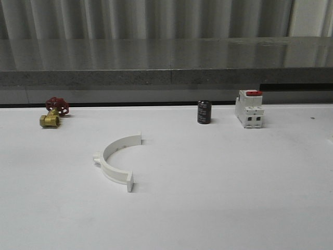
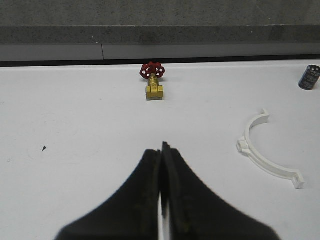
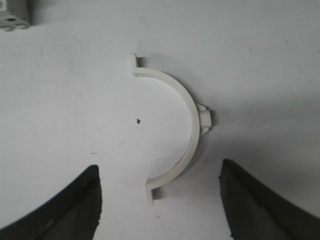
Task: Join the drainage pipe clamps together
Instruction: 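Close the right gripper on the end tab of the second half-ring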
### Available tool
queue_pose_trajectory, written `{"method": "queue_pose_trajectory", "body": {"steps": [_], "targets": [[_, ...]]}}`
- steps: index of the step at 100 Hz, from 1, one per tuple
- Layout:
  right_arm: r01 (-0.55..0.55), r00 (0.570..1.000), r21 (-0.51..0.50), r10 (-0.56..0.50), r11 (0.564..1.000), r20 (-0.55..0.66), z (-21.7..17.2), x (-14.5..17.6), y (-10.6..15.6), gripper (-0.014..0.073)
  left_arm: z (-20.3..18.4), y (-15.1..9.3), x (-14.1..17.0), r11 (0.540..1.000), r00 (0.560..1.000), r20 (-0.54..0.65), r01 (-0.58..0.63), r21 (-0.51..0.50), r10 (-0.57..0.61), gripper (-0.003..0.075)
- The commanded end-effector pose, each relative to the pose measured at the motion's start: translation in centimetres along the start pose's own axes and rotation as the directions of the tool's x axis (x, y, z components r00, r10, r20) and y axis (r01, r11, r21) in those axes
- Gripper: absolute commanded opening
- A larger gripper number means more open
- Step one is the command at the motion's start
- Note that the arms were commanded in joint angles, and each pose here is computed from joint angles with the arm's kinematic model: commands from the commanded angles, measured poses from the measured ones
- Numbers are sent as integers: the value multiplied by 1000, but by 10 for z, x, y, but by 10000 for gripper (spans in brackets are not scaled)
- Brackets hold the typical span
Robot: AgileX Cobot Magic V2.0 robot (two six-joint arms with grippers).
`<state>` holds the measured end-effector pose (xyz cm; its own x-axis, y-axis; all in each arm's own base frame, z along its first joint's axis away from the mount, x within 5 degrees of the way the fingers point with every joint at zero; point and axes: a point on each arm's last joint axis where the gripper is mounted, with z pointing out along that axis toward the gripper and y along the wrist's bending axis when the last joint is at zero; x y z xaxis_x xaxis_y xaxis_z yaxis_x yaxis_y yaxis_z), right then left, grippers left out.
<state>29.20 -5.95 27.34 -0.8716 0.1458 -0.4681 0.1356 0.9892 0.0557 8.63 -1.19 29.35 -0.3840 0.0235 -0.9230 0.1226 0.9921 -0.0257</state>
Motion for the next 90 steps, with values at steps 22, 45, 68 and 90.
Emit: {"method": "queue_pose_trajectory", "body": {"steps": [22, 45, 68, 90], "targets": [[50, 997, 5, -49, 999, -67, 59, -24, -13, 510, -4, -2, -14, 1000, 996, 93, 0, 20, -2, -21], [21, 993, 18, -18, 1000, -113, 87, -23, -28, 510, -4, -2, -14, 1000, 996, 93, 0, 20, -2, -21], [7, 991, 24, -4, 1000, -131, 99, -20, -34, 510, -4, -2, -14, 1000, 996, 93, 0, 20, -2, -21], [4, 988, 22, -1, 1000, -152, 110, -17, -35, 510, -4, -2, -14, 1000, 996, 93, 0, 20, -2, -21]]}}
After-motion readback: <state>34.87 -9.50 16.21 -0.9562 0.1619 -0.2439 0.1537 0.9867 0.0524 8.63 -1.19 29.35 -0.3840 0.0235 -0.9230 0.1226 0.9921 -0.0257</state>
